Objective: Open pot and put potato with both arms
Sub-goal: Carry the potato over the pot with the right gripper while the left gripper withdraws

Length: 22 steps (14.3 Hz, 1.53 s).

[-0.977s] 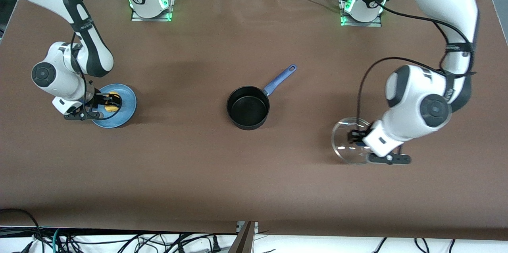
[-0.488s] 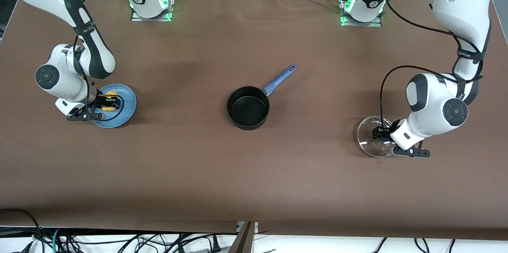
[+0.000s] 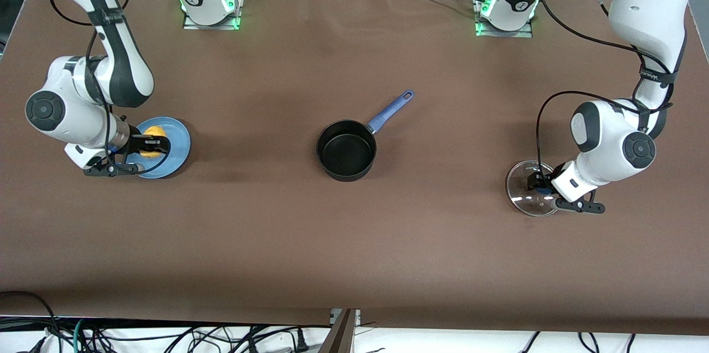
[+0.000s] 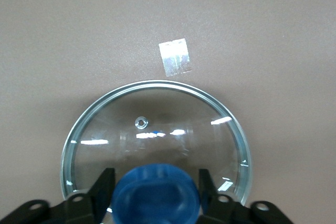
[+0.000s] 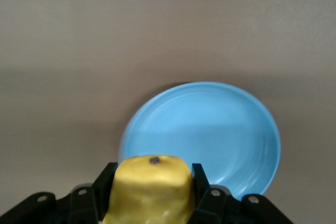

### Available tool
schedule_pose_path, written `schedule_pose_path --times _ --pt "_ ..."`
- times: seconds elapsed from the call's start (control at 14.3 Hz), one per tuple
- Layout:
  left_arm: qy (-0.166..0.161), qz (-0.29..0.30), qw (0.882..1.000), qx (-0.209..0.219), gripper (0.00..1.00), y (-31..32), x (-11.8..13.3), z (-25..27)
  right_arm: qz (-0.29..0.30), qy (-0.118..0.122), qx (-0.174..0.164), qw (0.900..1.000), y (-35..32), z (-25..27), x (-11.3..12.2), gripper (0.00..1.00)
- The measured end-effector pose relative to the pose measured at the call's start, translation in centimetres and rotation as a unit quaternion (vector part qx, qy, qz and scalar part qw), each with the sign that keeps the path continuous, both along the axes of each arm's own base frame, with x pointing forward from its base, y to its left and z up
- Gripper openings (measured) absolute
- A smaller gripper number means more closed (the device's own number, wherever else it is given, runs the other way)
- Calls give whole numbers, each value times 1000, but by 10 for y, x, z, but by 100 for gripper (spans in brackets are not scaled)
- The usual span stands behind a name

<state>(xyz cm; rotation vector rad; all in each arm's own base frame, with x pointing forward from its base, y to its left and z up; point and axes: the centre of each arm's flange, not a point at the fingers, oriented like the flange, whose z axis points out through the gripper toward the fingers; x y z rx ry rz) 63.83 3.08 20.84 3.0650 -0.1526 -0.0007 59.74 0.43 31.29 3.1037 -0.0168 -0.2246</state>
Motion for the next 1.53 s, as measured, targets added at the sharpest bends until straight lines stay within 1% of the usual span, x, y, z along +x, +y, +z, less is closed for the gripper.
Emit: schedule_pose_path --times 0.07,0.14,0.21,0.35,0.49,0.7,0.84,0.98,1.12,1.26,1.4,1.53 --pt "0 0 1000 -1 88 0 2 4 -27 9 1 1000 23 17 5 62" --pt "6 0 1000 -3 97 -1 5 14 -56 15 6 998 49 30 7 62" --pt "19 -1 1000 -6 100 -3 10 32 -87 16 11 996 79 40 6 62" --pt "47 6 999 -12 100 -7 19 88 -146 17 16 989 140 49 -1 62" --pt "62 29 998 -12 100 -12 21 160 -203 20 15 979 200 51 -10 62" --pt "63 56 996 -6 100 -24 3 259 -279 19 13 960 296 43 -20 62" --pt "56 57 997 11 100 -29 -12 308 -317 15 24 948 352 29 -25 62" --pt "44 63 997 15 100 -25 -24 348 -346 9 42 937 394 8 -31 62" --pt "44 67 997 16 100 -20 -33 373 -364 2 55 930 422 -20 -39 62" --pt "53 85 995 17 100 -22 -39 379 -373 -5 58 926 439 -50 -46 62" --pt "58 100 993 18 100 -28 -40 379 -375 -13 60 925 448 -74 -50 62" --pt "59 97 993 18 100 -36 -40 379 -373 -16 58 926 451 -92 -52 62"
